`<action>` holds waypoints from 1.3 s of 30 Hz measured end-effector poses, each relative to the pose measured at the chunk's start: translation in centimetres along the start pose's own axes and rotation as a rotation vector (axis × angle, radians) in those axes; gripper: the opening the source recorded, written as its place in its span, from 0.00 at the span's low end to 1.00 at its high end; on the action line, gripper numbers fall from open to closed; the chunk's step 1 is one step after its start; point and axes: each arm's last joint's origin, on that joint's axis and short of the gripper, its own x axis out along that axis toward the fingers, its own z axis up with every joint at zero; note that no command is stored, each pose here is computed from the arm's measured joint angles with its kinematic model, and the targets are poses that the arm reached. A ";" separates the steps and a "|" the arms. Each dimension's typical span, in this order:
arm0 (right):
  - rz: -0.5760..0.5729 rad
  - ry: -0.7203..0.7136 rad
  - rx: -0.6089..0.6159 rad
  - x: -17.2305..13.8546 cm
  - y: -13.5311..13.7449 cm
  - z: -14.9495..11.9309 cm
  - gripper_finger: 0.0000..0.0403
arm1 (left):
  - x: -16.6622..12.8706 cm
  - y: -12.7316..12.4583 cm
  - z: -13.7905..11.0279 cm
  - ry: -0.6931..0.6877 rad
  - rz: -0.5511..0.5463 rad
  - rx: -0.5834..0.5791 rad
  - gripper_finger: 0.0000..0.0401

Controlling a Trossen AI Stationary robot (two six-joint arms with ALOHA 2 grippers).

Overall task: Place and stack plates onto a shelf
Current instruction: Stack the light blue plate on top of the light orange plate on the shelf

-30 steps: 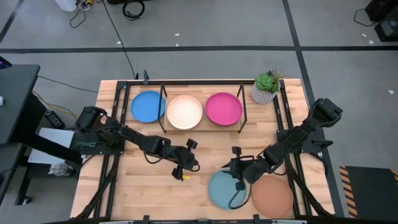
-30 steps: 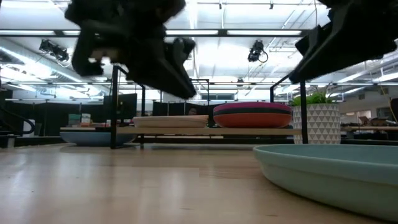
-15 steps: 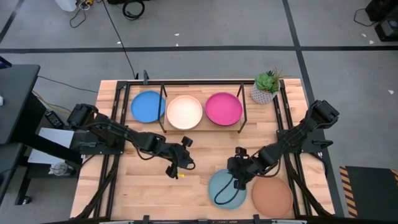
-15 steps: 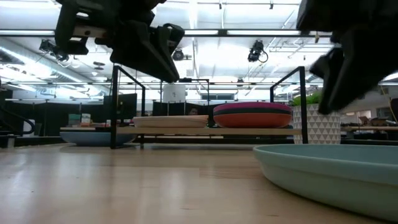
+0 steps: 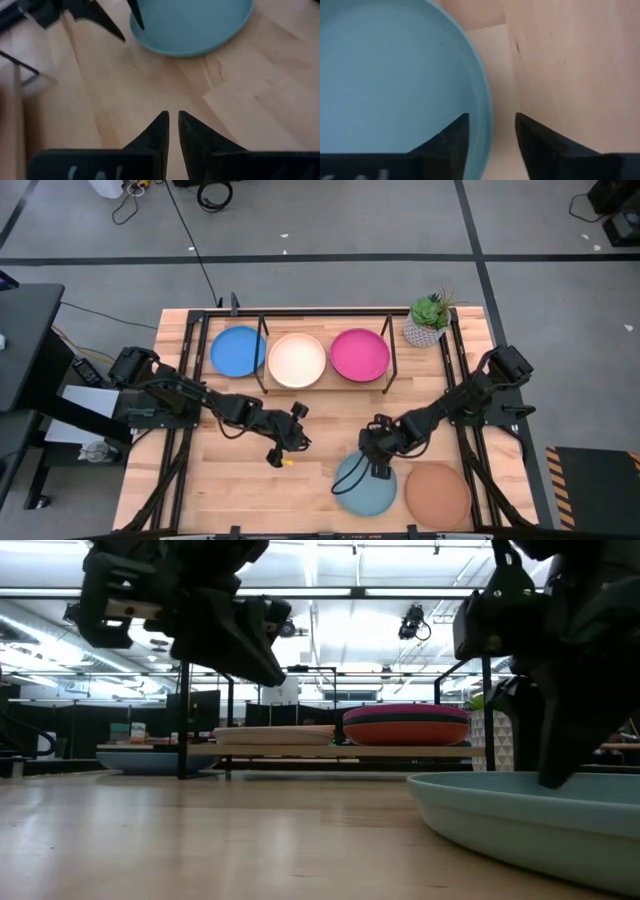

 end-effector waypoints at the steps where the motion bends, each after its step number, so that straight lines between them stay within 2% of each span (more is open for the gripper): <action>1: 0.008 0.009 0.006 0.0 -0.1 0.0 0.39 | 0.0 0.0 -0.1 0.007 -0.003 -0.020 0.12; 6: 0.015 0.028 -0.004 0.2 -0.4 0.1 0.16 | 0.0 -0.3 0.0 0.003 -0.006 -0.072 0.12; 9: 0.045 0.041 -0.001 0.2 -0.8 0.5 0.04 | -0.1 -1.1 0.4 0.000 0.006 -0.011 0.16; 12: 0.034 0.034 0.014 0.2 -1.4 0.9 0.05 | -0.3 -2.3 1.0 -0.005 0.070 0.109 0.22; 15: 0.055 0.045 0.032 0.0 -2.3 1.5 0.06 | -0.5 -3.6 1.5 -0.007 0.121 0.282 0.31; 20: 0.122 0.011 0.150 -1.7 -4.3 3.0 0.03 | -0.5 -5.0 2.1 -0.023 0.137 0.471 0.43; 24: 0.171 -0.021 0.195 -3.1 -5.5 3.8 0.03 | -0.2 -5.1 2.0 -0.016 0.163 0.554 0.48; 30: 0.240 -0.059 0.234 -3.7 -6.6 4.8 0.03 | 0.8 -4.6 2.6 -0.078 0.259 0.631 0.50; 35: 0.283 -0.095 0.223 -3.8 -7.0 5.4 0.03 | 1.6 -4.7 2.2 -0.055 0.261 0.720 0.50; 39: 0.324 -0.146 0.222 -3.9 -7.1 6.1 0.04 | 1.9 -4.6 2.1 -0.059 0.280 0.744 0.50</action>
